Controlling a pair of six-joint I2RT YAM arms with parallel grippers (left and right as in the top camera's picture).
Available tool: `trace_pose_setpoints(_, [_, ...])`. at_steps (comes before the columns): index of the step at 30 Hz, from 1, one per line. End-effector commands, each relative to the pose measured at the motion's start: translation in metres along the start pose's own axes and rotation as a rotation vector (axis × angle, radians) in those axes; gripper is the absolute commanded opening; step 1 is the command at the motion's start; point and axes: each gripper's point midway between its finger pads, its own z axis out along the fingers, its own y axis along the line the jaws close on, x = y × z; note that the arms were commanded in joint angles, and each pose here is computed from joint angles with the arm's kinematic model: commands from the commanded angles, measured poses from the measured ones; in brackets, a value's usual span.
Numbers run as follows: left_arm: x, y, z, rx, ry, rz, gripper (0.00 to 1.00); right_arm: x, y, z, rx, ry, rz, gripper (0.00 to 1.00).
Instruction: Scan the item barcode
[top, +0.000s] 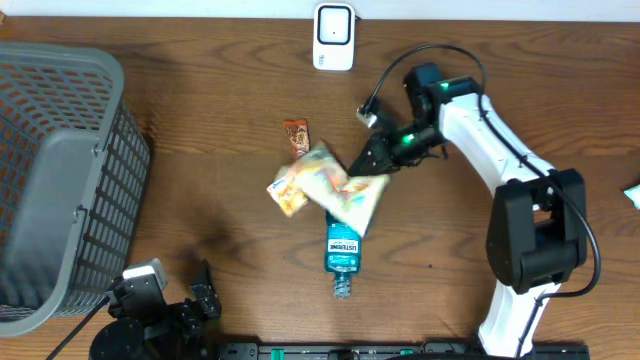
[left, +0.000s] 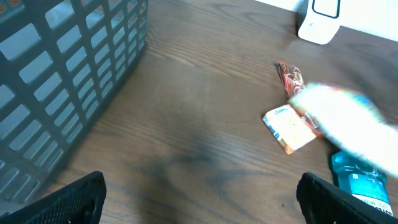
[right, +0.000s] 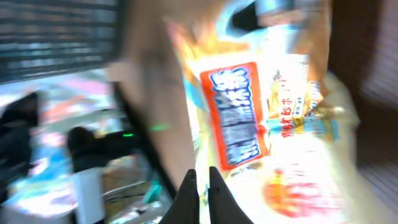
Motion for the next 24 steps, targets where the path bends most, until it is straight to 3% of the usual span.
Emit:
trace_pose_setpoints(1, [0.000, -0.001, 0.000, 0.005, 0.000, -0.009, 0.98, -0.004, 0.037, -0.001, -0.278, -0.084, -0.159, 0.01])
trace_pose_setpoints(5, [0.000, -0.001, 0.000, 0.005, 0.000, -0.009, 0.98, 0.004, 0.010, 0.012, -0.176, -0.033, -0.167, 0.05])
trace_pose_setpoints(11, [0.000, -0.001, 0.000, 0.005, 0.000, -0.009, 0.98, 0.000, 0.000, 0.012, 0.009, 0.033, -0.132, 0.31])
trace_pose_setpoints(14, [0.000, -0.001, 0.000, 0.005, 0.000, -0.008, 0.98, -0.011, 0.021, 0.002, 0.101, 0.035, -0.224, 0.57])
trace_pose_setpoints(17, [0.000, -0.001, 0.000, 0.005, 0.000, -0.009, 0.98, -0.020, 0.042, -0.007, 0.194, 0.023, -0.303, 0.66])
trace_pose_setpoints(20, [0.000, -0.001, 0.000, 0.004, 0.000, -0.008, 0.98, -0.026, 0.050, -0.016, 0.416, 0.022, -0.397, 0.71])
trace_pose_setpoints(24, [0.000, -0.001, 0.000, 0.005, 0.000, -0.009, 0.98, -0.038, 0.030, -0.029, 0.857, 0.017, -0.447, 0.77])
